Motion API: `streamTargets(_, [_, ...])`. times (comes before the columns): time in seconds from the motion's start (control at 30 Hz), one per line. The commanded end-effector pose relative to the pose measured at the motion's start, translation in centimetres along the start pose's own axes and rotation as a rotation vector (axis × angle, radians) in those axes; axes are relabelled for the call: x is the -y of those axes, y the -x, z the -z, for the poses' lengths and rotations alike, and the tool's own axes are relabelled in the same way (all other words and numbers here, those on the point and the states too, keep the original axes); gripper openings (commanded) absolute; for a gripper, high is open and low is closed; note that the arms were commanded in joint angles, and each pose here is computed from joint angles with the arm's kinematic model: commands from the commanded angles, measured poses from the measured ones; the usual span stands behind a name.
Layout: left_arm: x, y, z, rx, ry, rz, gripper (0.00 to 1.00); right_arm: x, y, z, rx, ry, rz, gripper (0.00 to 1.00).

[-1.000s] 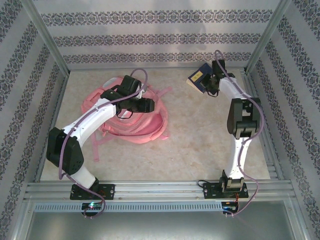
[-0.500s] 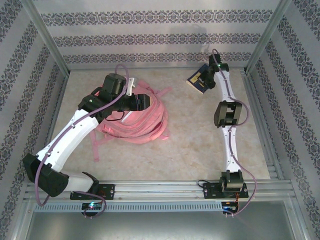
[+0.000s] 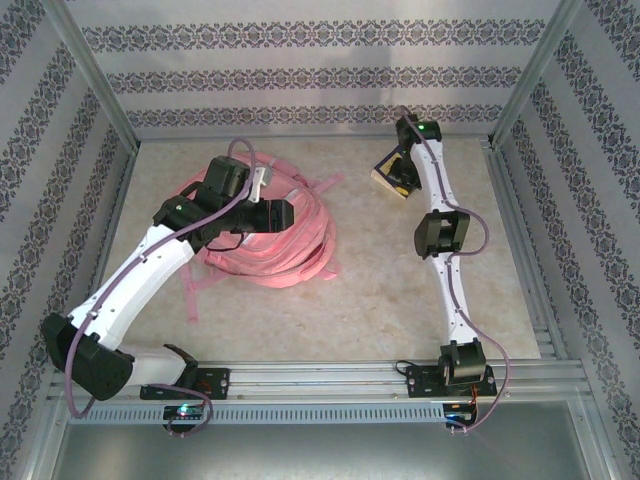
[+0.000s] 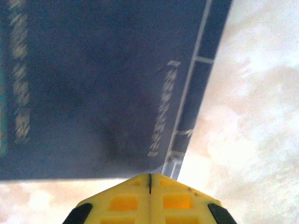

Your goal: Pack books, pencil case, and school supplies into a backpack

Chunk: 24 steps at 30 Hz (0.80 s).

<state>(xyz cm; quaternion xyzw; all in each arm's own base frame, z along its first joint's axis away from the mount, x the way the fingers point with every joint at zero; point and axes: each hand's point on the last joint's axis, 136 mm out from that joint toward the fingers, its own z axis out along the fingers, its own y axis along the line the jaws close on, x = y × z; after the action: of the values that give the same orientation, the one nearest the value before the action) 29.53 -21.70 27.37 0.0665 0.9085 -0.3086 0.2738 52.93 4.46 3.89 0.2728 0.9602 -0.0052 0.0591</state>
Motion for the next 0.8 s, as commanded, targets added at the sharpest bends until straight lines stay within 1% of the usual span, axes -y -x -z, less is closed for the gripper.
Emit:
streamTargets(0.0, [0.3,-0.9,1.0,0.001,0.003,-0.027,0.62,3.4,-3.9,1.0,-0.111,-0.192,0.118,0.0])
streamTargets(0.1, [0.1,-1.3,1.4,0.0,0.01,-0.024,0.62,3.7,-3.7,2.1,-0.081,-0.232,0.133,0.0])
streamTargets(0.2, [0.1,-1.6,2.1,0.011,0.009,-0.026,0.62,3.6,-3.2,3.9,-0.032,-0.22,0.132,0.0])
streamTargets(0.37, [0.3,-1.4,3.7,0.039,0.018,-0.049,0.62,4.7,-1.3,9.6,0.134,-0.261,0.155,0.0])
streamTargets(0.4, [0.4,-1.4,3.8,0.042,0.019,-0.051,0.62,5.3,-1.0,10.6,0.159,-0.291,0.164,0.0])
streamTargets(0.53, [0.4,-1.3,4.5,0.06,0.023,-0.056,0.62,9.0,-0.3,15.7,0.281,-0.509,0.198,0.0])
streamTargets(0.6, [0.3,-1.4,4.7,0.067,0.027,-0.054,0.63,10.9,-0.4,17.9,0.325,-0.606,0.188,0.0])
streamTargets(0.63, [0.3,-1.4,4.7,0.07,0.026,-0.052,0.63,12.2,-0.9,18.6,0.327,-0.65,0.165,0.0])
streamTargets(0.67, [0.2,-1.6,4.7,0.07,0.025,-0.048,0.63,13.3,-1.6,18.4,0.314,-0.687,0.157,0.0])
streamTargets(0.73, [0.1,-1.9,4.6,0.071,0.019,-0.045,0.63,14.5,-2.8,17.3,0.328,-0.633,0.144,0.0])
streamTargets(0.77, [0.0,-2.0,4.5,0.074,0.017,-0.04,0.63,14.7,-3.8,15.8,0.325,-0.549,0.137,0.0])
